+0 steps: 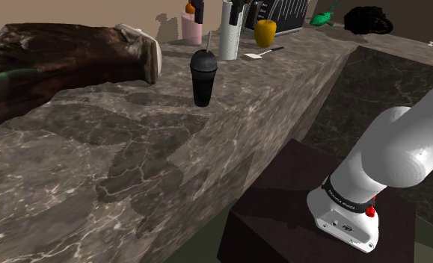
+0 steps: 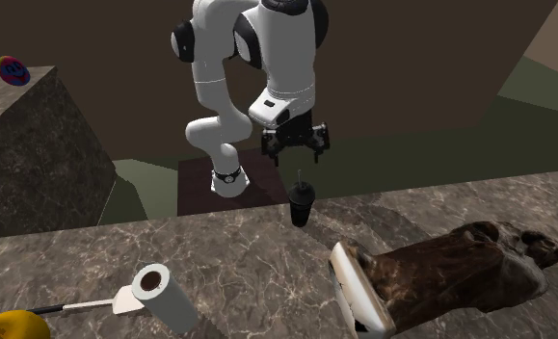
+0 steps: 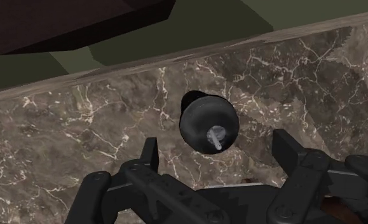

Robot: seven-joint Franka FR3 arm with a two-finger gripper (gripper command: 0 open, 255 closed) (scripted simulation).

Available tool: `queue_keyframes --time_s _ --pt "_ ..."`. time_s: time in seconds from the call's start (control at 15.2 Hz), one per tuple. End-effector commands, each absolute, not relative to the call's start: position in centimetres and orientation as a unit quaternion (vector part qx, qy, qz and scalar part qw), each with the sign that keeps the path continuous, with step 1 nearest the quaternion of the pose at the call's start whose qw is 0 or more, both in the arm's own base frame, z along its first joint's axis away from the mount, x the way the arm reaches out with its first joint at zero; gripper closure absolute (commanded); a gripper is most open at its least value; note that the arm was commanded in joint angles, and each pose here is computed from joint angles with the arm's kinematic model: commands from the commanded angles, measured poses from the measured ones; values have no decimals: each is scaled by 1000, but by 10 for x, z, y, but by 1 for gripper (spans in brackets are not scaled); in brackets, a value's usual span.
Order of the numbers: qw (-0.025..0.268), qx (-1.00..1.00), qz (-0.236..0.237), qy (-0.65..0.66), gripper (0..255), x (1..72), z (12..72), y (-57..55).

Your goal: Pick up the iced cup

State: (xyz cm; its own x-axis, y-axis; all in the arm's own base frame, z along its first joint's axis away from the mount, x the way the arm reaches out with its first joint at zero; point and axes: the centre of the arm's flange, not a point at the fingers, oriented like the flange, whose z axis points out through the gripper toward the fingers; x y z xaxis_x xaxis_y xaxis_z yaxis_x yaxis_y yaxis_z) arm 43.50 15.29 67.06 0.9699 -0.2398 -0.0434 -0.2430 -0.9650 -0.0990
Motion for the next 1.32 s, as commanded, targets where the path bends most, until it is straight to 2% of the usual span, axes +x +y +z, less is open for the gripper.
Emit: queue_keyframes --time_s 0.0,0.59,0.66,1.25 --pt "55 -990 16 129 0 448 676 158" --pt "55 -990 16 129 0 448 636 158" --pt "55 -990 16 129 255 448 636 158" --pt "55 -990 16 129 255 448 636 158"
